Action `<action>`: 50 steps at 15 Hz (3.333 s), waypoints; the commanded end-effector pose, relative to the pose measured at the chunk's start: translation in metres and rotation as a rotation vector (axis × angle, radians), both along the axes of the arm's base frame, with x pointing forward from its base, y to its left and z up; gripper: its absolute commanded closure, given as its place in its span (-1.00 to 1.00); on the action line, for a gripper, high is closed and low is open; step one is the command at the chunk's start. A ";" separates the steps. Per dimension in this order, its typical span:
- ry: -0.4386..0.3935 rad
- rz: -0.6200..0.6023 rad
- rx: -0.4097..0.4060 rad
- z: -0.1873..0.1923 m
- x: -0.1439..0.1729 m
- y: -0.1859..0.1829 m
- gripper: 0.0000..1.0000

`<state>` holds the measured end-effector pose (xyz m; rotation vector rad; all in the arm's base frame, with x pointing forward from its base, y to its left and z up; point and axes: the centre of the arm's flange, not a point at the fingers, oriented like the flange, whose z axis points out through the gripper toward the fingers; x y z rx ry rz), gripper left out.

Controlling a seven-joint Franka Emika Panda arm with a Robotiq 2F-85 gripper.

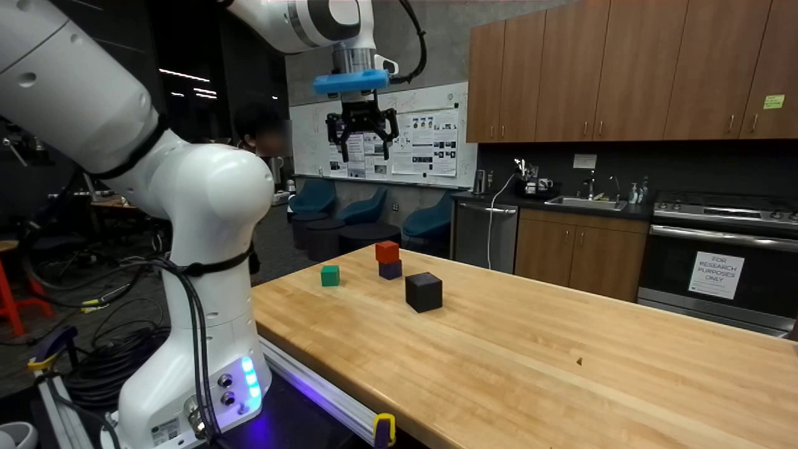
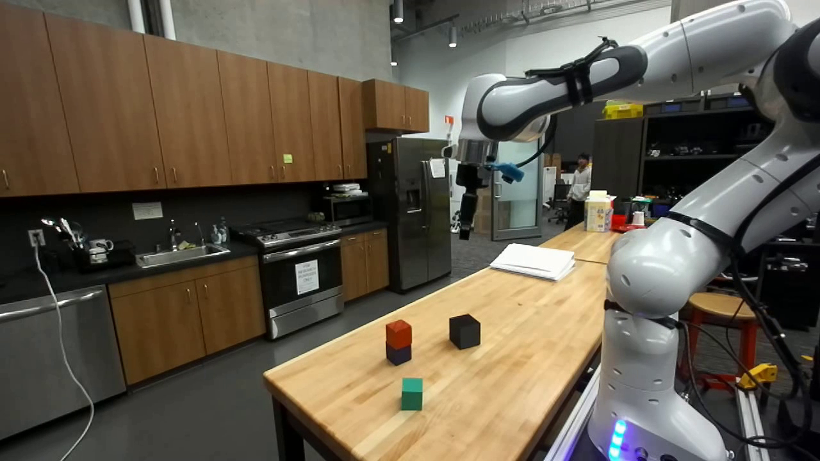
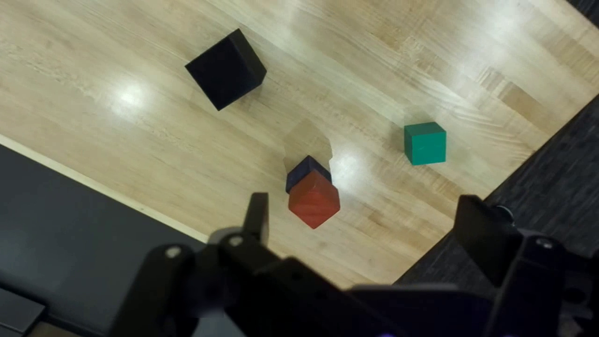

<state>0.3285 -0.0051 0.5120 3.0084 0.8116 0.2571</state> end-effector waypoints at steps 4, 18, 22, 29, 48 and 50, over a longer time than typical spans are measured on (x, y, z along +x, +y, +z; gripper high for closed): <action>0.040 0.142 0.024 -0.043 -0.030 0.049 -1.00; 0.086 0.353 -0.041 -0.104 -0.039 0.160 -1.00; 0.078 0.373 -0.051 -0.125 -0.029 0.181 -1.00; 0.059 0.281 -0.057 -0.172 -0.011 0.206 -1.00; 0.008 0.098 -0.052 -0.265 0.036 0.183 -1.00; 0.009 0.100 -0.066 -0.273 0.038 0.178 -1.00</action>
